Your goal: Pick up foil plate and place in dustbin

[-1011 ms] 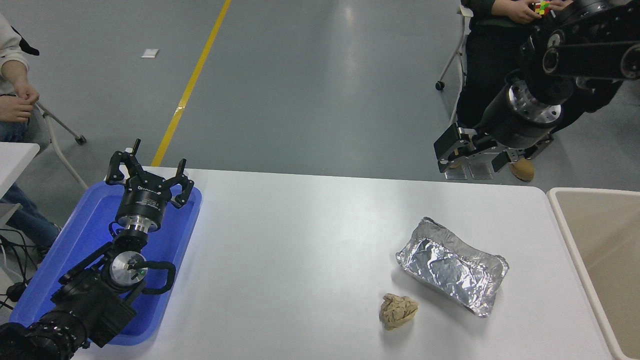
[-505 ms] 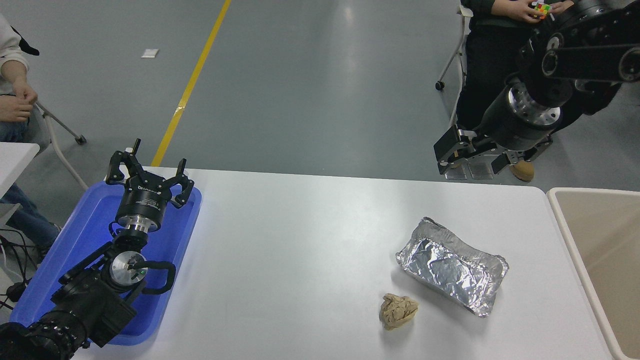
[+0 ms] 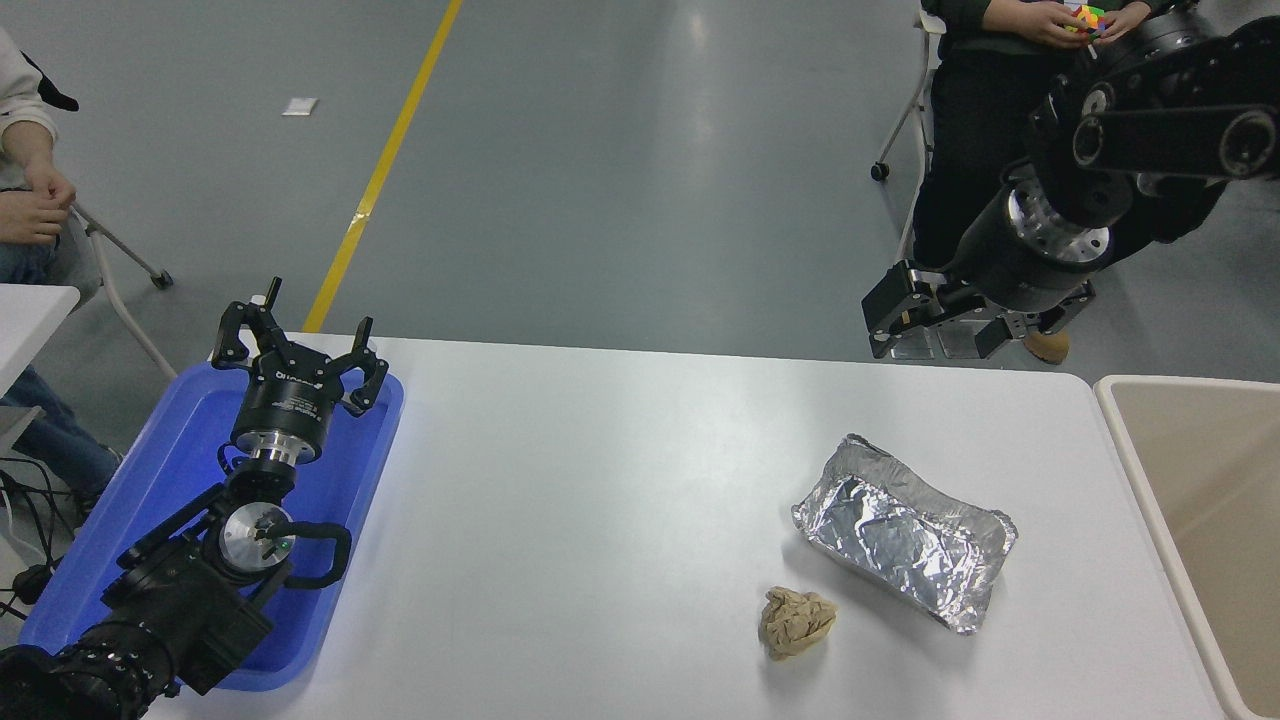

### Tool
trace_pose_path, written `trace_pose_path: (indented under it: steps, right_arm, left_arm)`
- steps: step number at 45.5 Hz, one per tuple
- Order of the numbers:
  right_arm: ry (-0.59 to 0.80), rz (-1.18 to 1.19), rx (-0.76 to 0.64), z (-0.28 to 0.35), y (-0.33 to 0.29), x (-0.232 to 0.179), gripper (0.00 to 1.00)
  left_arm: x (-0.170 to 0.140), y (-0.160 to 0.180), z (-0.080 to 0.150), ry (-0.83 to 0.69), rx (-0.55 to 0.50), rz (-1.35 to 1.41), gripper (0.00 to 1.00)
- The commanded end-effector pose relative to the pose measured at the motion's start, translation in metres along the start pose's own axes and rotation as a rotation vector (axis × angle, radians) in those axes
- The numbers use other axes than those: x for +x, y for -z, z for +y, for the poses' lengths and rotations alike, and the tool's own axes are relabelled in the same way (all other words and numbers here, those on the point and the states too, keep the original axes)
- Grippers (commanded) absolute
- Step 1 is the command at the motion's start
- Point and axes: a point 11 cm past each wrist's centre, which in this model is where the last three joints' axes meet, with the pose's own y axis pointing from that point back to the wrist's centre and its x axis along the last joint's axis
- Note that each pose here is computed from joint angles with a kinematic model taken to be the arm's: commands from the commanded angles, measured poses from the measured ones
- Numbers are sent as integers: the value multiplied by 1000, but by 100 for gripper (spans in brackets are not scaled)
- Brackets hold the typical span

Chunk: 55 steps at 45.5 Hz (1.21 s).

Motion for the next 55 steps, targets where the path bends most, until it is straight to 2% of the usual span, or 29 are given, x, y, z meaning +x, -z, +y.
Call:
trace_pose_path:
  steps: [1, 24, 40, 47, 55]
  right_arm:
    - [-21, -23, 22, 6, -5, 4, 100]
    - [-44, -50, -15, 23, -24, 5, 100]
    - [-68, -275, 51, -5, -85, -24, 100]
    - [-108, -363, 37, -24, -118, -38, 100]
    - [-80, -447, -2, -60, -151, -73, 100]
  left_arm:
    - [0, 0, 0, 0, 0, 0, 100]
    - [0, 0, 0, 0, 1, -1, 100]
    - [0, 0, 0, 0, 0, 0, 100]
    - [0, 0, 0, 0, 1, -1, 100]
    - [0, 0, 0, 0, 1, -1, 100]
